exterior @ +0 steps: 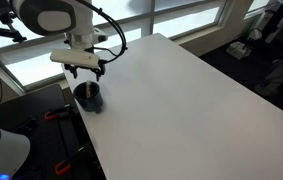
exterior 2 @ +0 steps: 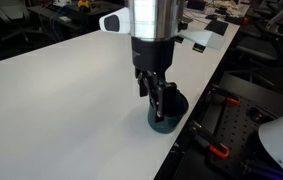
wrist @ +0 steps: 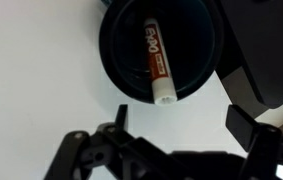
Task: Remove the marker from the cup and put it on the table
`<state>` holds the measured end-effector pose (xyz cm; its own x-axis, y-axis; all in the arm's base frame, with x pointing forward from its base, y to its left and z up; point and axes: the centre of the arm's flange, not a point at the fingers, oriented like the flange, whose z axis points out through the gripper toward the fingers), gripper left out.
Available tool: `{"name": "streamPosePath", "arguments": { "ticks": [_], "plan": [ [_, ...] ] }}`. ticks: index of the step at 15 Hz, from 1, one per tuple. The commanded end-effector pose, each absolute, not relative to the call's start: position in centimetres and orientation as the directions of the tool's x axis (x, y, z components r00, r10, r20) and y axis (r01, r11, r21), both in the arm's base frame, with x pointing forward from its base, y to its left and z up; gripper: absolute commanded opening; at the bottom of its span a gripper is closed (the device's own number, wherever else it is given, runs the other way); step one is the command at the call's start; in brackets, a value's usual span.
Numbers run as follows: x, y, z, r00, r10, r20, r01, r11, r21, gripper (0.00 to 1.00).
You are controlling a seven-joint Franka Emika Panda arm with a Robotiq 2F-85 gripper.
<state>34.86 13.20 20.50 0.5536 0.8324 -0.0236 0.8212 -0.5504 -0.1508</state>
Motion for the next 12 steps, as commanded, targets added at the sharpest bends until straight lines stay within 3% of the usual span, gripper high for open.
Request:
{"name": "streamPosePath", "arguments": {
  "ticks": [1,12],
  "plan": [
    [34.8,13.4,20.6,0.551,0.834,-0.022,0.823,-0.548,-0.149,1.00],
    [31.9,13.6,23.4,0.575,0.817,-0.038,0.808,-0.574,-0.134,1.00]
  ]
}}
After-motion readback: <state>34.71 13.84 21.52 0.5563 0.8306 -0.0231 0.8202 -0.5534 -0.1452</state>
